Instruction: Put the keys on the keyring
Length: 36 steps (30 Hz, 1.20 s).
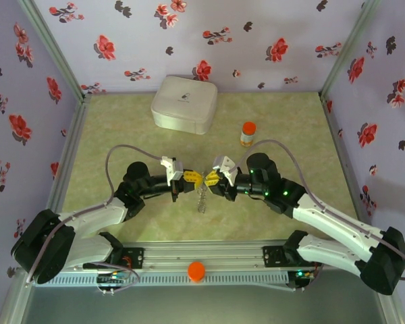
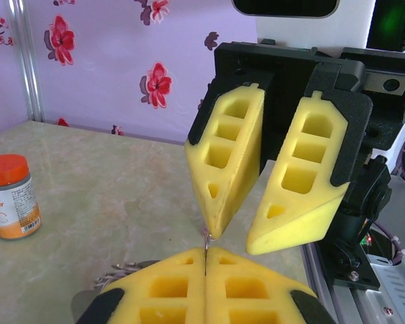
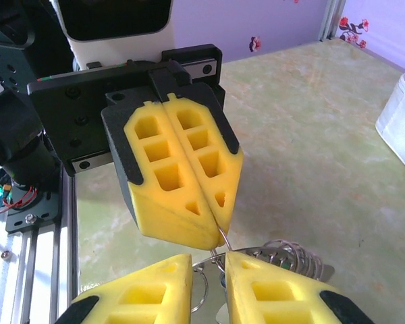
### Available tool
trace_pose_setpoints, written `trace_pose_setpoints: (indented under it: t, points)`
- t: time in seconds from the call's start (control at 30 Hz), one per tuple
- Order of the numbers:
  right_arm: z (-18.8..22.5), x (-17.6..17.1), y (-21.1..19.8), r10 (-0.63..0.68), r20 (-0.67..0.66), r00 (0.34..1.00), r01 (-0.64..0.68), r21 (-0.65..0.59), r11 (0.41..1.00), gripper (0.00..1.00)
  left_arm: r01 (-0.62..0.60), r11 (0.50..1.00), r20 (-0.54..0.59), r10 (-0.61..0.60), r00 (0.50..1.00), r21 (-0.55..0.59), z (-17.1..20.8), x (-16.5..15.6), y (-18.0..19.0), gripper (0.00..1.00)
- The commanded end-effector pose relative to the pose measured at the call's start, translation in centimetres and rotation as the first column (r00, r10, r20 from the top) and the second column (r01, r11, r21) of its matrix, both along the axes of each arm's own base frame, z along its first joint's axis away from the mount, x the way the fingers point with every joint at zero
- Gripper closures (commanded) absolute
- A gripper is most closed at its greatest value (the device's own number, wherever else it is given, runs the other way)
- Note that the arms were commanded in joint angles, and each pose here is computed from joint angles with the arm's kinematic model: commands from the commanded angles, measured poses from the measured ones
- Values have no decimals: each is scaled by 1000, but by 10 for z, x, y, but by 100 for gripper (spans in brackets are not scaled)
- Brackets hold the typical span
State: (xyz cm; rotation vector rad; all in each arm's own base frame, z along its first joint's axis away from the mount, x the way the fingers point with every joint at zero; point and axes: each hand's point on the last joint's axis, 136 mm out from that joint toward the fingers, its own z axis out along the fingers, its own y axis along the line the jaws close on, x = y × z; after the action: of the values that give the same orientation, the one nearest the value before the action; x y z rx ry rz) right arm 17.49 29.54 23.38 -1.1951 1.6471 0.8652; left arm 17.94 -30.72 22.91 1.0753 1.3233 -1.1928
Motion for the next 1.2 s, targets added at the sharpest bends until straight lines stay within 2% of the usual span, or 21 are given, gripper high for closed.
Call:
trace_pose_setpoints:
  t: [0.0, 0.13, 0.2, 0.43, 0.73, 1.07, 1.13, 1.17]
  points:
    - [3, 12, -2, -64, 1, 998, 64, 12, 998, 76, 42, 997, 102, -35, 994, -67, 27, -10, 0, 100]
    - [6, 23, -10, -148, 30, 989, 148, 20, 989, 71, 41, 997, 111, -33, 993, -66, 27, -11, 1, 100]
    - [6, 22, -12, -147, 38, 988, 146, 16, 989, 70, 40, 997, 114, -33, 993, -65, 27, -11, 1, 100]
    - [2, -8, 4, 44, -55, 998, -42, 32, 999, 72, 41, 997, 110, -34, 993, -66, 27, -10, 1, 100]
    - [0, -4, 5, 32, -53, 998, -31, 17, 999, 88, 45, 997, 111, -37, 993, -66, 27, -12, 1, 100]
    - [8, -8, 10, 68, -46, 997, -65, 51, 997, 90, 46, 997, 109, -40, 993, -59, 25, -12, 0, 100]
    - [8, -8, 10, 74, -43, 996, -72, 51, 996, 99, 47, 997, 124, -40, 991, -53, 25, -12, -1, 100]
    - [8, -8, 10, 74, -40, 996, -72, 49, 996, 100, 43, 998, 127, -37, 991, -48, 24, -12, 0, 99]
